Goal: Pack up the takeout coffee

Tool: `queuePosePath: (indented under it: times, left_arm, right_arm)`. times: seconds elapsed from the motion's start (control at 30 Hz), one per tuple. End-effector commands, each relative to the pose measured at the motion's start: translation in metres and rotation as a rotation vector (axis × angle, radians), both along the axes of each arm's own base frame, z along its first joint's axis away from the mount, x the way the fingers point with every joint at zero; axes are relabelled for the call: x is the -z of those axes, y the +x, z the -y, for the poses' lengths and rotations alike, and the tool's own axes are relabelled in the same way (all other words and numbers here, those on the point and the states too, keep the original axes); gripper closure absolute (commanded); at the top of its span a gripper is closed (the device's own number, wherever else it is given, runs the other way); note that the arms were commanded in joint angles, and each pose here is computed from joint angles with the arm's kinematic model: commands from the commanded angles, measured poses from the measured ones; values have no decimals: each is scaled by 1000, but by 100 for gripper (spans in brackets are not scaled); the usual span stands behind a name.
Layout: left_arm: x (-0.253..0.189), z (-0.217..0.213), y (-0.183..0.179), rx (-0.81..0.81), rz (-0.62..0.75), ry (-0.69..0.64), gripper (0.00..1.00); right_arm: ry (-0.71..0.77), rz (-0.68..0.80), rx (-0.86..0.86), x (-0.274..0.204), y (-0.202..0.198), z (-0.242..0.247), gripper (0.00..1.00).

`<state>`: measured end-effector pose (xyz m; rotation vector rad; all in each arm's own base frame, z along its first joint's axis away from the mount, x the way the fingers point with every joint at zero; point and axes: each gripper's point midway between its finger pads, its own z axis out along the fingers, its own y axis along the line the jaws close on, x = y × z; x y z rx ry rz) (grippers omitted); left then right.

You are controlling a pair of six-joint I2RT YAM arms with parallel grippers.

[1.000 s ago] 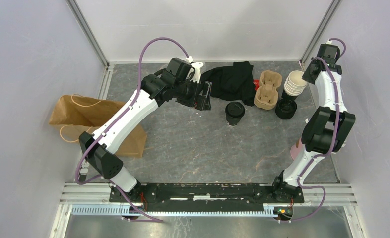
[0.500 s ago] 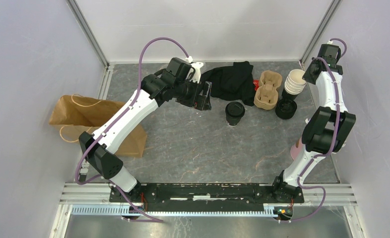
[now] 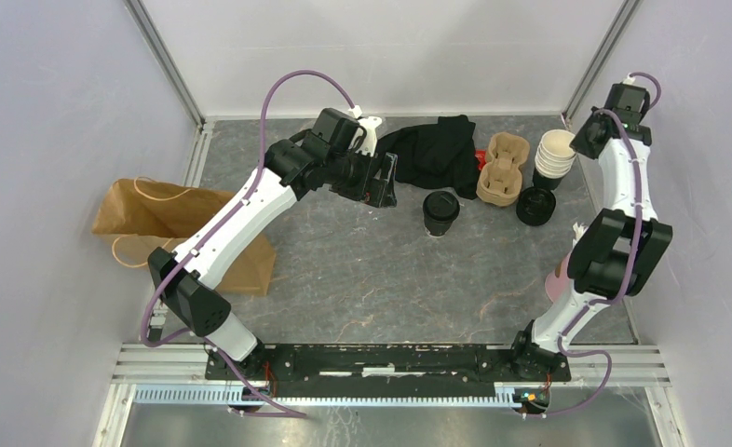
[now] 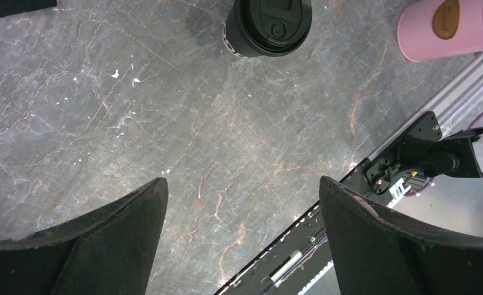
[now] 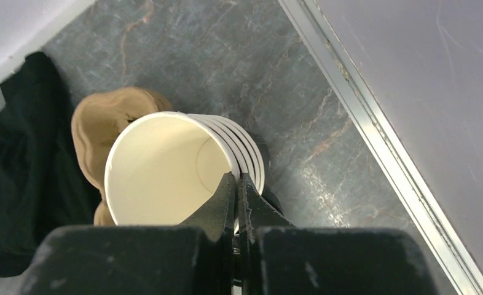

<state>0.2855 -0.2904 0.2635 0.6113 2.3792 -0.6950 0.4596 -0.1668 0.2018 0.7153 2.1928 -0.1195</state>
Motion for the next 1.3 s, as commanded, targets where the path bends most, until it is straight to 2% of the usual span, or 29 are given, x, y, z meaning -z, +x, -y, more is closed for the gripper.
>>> queuePosePath:
  times: [0.0,0.03,0.13,0.27,0.33,0.4,0.43,0.5,0.53,0.6,0.63,0.73,0.87,0.93,1.0,1.03,1.1,1.13,1.2,1.23,1.27]
  left_arm:
    - [-25,-5,-3,34,78,-33,2]
    - [-25,-5,-4,35,77,-36,2]
    - [-26,-4,-6,44,80,-47,2]
    - [-29,-5,-7,40,86,-55,2]
    - [-31,-7,-8,39,95,-54,2]
    - [-32,-9,-9,36,94,-52,2]
    - [-32,-8,-10,38,94,-60,2]
    - [-32,-5,-12,49,90,-78,2]
    - [-32,-5,-13,54,86,-78,2]
    - [-32,-6,-14,49,86,-74,2]
    - [-32,-7,-14,45,89,-76,2]
    - [-33,-7,-15,43,89,-84,2]
    - [-32,-12,-16,30,94,-75,2]
    - [-32,-12,-17,29,94,-76,2]
    - [-33,-13,-18,29,94,-70,2]
    - [-34,-14,-18,26,94,-73,2]
    - [-31,-11,-19,32,92,-88,2]
    - [-30,-10,-19,37,86,-89,2]
    - [-31,-11,-19,34,85,-78,2]
    - [-32,-12,-18,28,90,-77,2]
    - [-33,-13,-18,25,93,-79,2]
  right_arm:
    - [-18,221,-15,-70,17,-9,100]
    - [-50,219,8,-66,18,-1,100]
    - [119,135,-8,-40,15,-2,100]
    - [57,220,16,-39,2,-4,100]
    - [118,194,-15,-46,2,-7,100]
    - [-48,248,-35,-75,11,-8,100]
    - [-111,226,-11,-70,11,2,100]
    - [33,148,-23,-43,14,10,100]
    - [39,159,-46,-47,17,6,100]
    - [-38,241,-45,-60,15,-4,100]
    - [-22,253,-43,-52,15,-5,100]
    - [50,158,-68,-28,17,-5,100]
    - [31,267,-51,-36,15,-7,100]
    - [99,189,-70,-42,19,-8,100]
    - [-28,276,-66,-77,26,-11,100]
    - [-52,308,-34,-75,23,-6,100]
    - [154,249,-42,-42,21,-3,100]
    - [165,249,-48,-42,20,-6,100]
    - [80,310,-20,-49,11,-9,100]
    - [79,329,-4,-47,8,-7,100]
    - [119,285,-7,-35,5,-6,100]
